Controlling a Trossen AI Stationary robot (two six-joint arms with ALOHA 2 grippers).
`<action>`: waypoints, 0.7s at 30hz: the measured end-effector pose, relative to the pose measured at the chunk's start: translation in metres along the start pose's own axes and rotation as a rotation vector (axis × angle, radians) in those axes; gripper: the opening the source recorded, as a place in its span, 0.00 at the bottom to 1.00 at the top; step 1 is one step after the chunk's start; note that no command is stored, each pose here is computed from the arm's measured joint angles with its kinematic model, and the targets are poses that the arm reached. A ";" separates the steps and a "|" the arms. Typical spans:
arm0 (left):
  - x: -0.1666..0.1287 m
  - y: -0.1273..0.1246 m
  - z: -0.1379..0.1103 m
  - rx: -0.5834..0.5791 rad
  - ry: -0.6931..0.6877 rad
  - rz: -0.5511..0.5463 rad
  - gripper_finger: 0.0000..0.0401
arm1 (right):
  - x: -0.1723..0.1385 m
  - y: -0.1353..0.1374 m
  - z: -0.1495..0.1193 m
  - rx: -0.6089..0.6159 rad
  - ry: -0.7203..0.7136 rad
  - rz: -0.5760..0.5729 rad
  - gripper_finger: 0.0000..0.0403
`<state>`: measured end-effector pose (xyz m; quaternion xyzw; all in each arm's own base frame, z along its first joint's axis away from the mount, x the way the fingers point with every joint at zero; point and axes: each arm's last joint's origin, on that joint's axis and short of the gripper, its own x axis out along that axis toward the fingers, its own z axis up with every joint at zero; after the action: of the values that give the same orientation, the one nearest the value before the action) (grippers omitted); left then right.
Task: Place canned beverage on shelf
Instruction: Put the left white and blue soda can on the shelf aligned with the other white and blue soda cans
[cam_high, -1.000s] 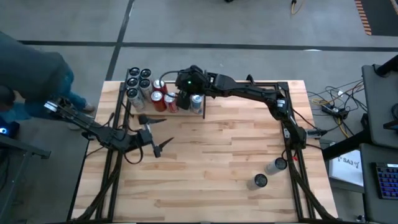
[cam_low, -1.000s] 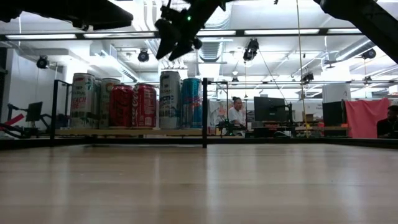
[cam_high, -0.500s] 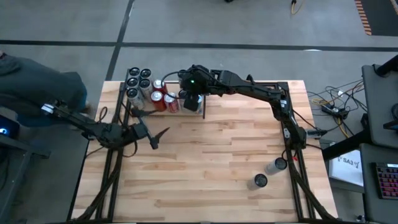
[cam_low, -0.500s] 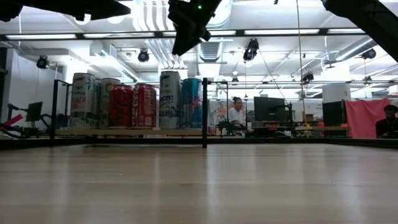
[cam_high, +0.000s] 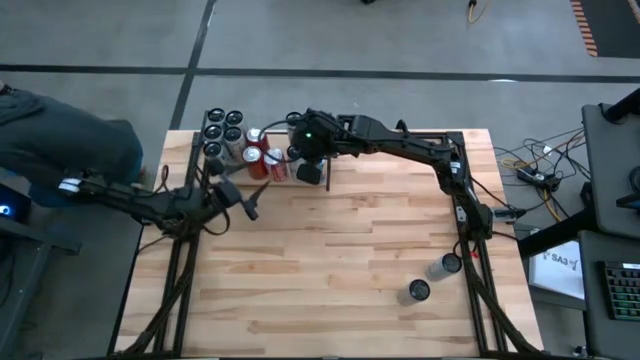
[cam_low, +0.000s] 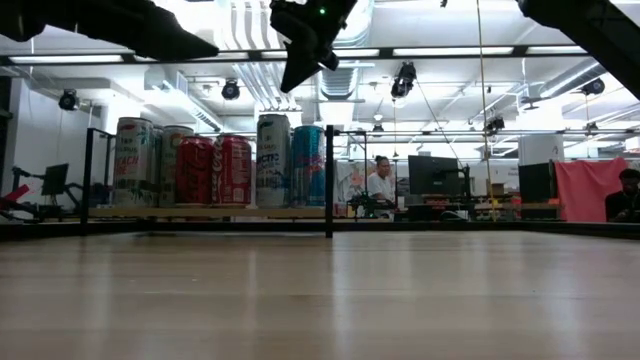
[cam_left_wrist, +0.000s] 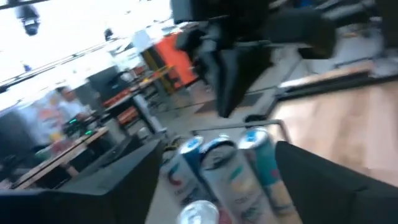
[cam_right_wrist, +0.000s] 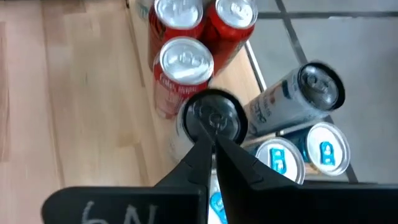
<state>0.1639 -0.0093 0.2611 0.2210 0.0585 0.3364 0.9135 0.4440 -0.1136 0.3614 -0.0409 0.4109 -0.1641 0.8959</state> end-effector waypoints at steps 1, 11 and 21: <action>0.000 -0.001 -0.001 0.010 -0.004 -0.027 0.71 | 0.000 0.000 -0.001 0.000 0.009 0.001 0.03; -0.002 -0.013 -0.001 0.051 -0.140 -0.362 0.20 | 0.003 0.003 -0.005 -0.005 0.049 0.008 0.03; 0.001 -0.021 -0.006 0.115 -0.105 -0.384 0.04 | 0.003 0.005 -0.004 -0.001 0.046 0.010 0.03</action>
<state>0.1753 -0.0206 0.2467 0.2749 0.0711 0.1403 0.9485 0.4441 -0.1098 0.3551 -0.0353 0.4318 -0.1605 0.8869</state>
